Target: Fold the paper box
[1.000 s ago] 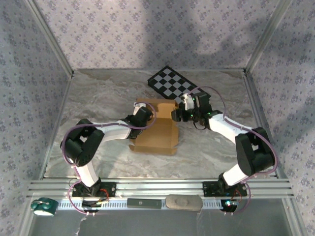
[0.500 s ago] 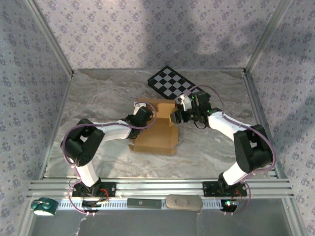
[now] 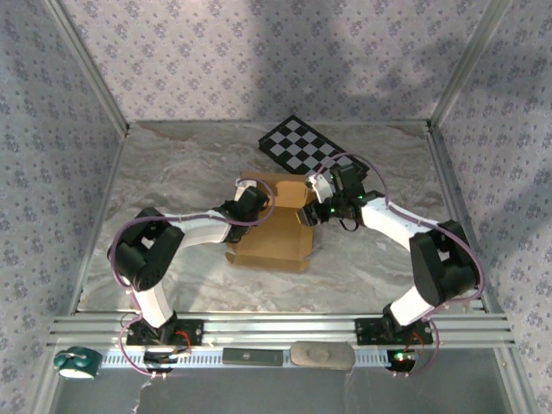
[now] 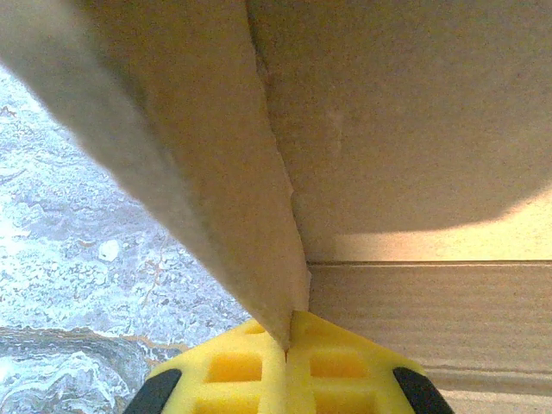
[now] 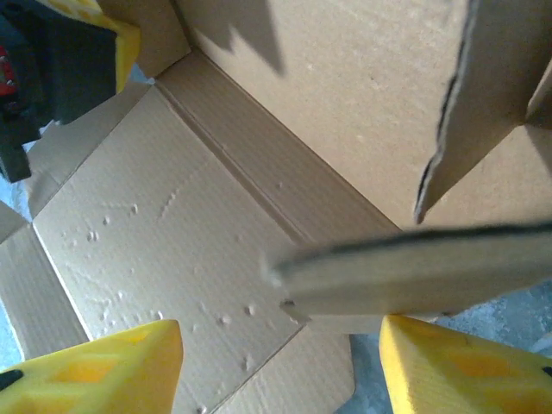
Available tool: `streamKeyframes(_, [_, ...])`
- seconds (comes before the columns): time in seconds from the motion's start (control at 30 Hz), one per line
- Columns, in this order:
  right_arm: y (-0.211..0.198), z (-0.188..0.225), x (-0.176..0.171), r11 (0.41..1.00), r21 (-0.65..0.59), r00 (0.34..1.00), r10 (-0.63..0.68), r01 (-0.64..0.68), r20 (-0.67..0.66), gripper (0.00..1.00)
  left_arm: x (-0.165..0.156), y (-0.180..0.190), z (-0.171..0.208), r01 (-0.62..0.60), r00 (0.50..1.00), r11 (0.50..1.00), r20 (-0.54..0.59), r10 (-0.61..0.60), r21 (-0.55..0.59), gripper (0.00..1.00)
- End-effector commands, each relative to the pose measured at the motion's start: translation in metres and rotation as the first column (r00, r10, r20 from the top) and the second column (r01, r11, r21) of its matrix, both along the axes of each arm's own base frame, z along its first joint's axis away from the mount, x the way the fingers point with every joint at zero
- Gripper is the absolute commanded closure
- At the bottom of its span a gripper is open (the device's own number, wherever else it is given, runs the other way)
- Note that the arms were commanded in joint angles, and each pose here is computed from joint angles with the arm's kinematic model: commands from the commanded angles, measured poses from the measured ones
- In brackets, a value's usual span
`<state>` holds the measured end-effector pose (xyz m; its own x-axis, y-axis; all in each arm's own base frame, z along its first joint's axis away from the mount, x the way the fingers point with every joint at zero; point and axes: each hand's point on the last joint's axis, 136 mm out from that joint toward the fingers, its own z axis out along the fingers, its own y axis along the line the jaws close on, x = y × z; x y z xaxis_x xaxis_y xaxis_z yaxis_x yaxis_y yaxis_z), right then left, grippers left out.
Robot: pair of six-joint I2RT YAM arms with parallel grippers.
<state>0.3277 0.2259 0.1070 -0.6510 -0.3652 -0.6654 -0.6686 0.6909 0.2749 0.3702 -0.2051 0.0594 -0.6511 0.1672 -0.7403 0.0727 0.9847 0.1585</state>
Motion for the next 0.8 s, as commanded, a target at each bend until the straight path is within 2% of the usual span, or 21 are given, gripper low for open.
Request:
streamKeyframes(0.0, [0.003,0.05,-0.02,0.996,0.076,0.99,0.036,-0.047,0.139,0.32,-0.004,0.001,-0.008,0.026,0.999,0.998,-0.037,-0.024,0.053,1.0])
streamKeyframes(0.07, [-0.008,0.067,-0.024,0.993,0.113,0.976,-0.006,-0.019,0.217,0.27,-0.003,0.001,-0.008,0.027,0.999,0.998,-0.038,-0.025,0.053,1.0])
streamKeyframes(0.17, [-0.033,0.064,-0.015,0.989,0.141,0.958,-0.075,0.037,0.278,0.23,-0.002,0.0,-0.007,0.029,0.999,0.998,-0.036,-0.027,0.053,1.0])
streamKeyframes(0.27, [-0.038,0.053,-0.011,0.982,0.19,0.948,-0.039,-0.023,0.316,0.17,-0.002,0.0,-0.005,0.028,0.999,0.998,-0.032,-0.026,0.055,1.0])
streamKeyframes(0.37, [-0.045,0.038,0.001,0.987,0.159,0.964,-0.025,-0.018,0.264,0.18,-0.002,0.0,-0.004,0.028,0.999,0.998,-0.033,-0.027,0.054,1.0])
streamKeyframes(0.5, [-0.06,0.048,0.012,0.957,0.289,0.984,-0.025,-0.027,0.174,0.2,-0.002,-0.001,-0.005,0.036,0.999,0.998,-0.034,-0.034,0.055,1.0])
streamKeyframes(0.7, [-0.059,0.047,0.013,0.957,0.274,0.971,0.026,-0.093,0.239,0.19,0.001,-0.005,-0.006,0.054,0.998,0.997,-0.038,-0.052,0.061,1.0])
streamKeyframes(0.77, [-0.049,0.043,0.013,0.964,0.232,0.971,0.073,-0.126,0.226,0.18,0.002,-0.007,-0.004,0.062,0.998,0.996,-0.034,-0.06,0.059,1.0])
